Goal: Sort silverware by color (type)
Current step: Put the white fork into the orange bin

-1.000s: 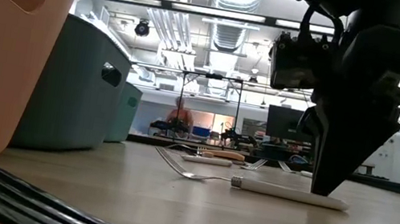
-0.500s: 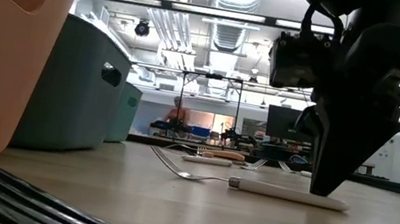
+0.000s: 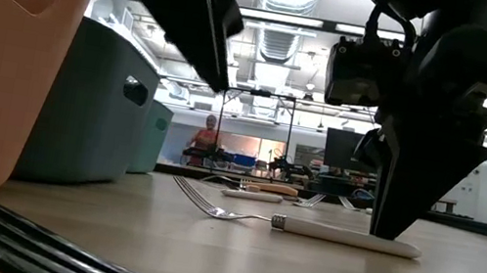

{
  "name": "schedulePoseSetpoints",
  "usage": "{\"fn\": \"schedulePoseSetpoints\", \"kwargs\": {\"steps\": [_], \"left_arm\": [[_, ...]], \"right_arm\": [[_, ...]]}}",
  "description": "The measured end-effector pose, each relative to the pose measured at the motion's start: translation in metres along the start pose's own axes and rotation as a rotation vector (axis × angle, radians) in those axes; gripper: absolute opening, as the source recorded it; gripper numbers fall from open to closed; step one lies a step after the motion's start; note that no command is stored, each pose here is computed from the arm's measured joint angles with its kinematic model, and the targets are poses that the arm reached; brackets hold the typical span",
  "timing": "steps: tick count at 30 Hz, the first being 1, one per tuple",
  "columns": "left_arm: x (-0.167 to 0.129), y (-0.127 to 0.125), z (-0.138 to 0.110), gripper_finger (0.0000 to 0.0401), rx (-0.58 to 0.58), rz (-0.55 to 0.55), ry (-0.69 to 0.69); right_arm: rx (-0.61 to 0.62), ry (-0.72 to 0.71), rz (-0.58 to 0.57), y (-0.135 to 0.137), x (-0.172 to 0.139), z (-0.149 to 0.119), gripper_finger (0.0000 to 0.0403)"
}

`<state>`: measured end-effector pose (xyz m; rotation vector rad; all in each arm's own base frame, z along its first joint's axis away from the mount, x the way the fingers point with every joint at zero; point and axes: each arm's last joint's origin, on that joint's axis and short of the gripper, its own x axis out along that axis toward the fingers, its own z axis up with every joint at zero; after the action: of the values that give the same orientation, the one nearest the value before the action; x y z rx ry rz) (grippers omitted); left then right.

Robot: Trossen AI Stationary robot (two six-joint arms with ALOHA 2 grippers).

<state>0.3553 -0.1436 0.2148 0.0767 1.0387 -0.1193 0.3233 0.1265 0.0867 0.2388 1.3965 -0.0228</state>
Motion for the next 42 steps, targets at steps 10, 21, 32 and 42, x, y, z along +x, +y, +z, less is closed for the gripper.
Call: {"fn": "schedulePoseSetpoints", "kwargs": {"steps": [10,21,32,42], "left_arm": [[0.034,0.000,-0.008,0.0127,0.024,0.040,-0.100],[0.012,-0.001,-0.002,0.0127,0.032,0.031,-0.126],[0.014,0.009,0.013,0.0127,0.020,-0.001,-0.173],[0.027,0.033,0.016,0.0127,-0.175,-0.076,-0.114]], "right_arm": [[0.003,-0.018,0.012,0.001,0.000,0.002,0.0054],[0.045,-0.017,0.011,0.001,0.000,0.002,0.0054],[0.039,-0.015,0.010,0.001,0.000,0.001,0.0054],[0.031,-0.011,0.015,0.001,0.000,0.002,0.0054]]}}
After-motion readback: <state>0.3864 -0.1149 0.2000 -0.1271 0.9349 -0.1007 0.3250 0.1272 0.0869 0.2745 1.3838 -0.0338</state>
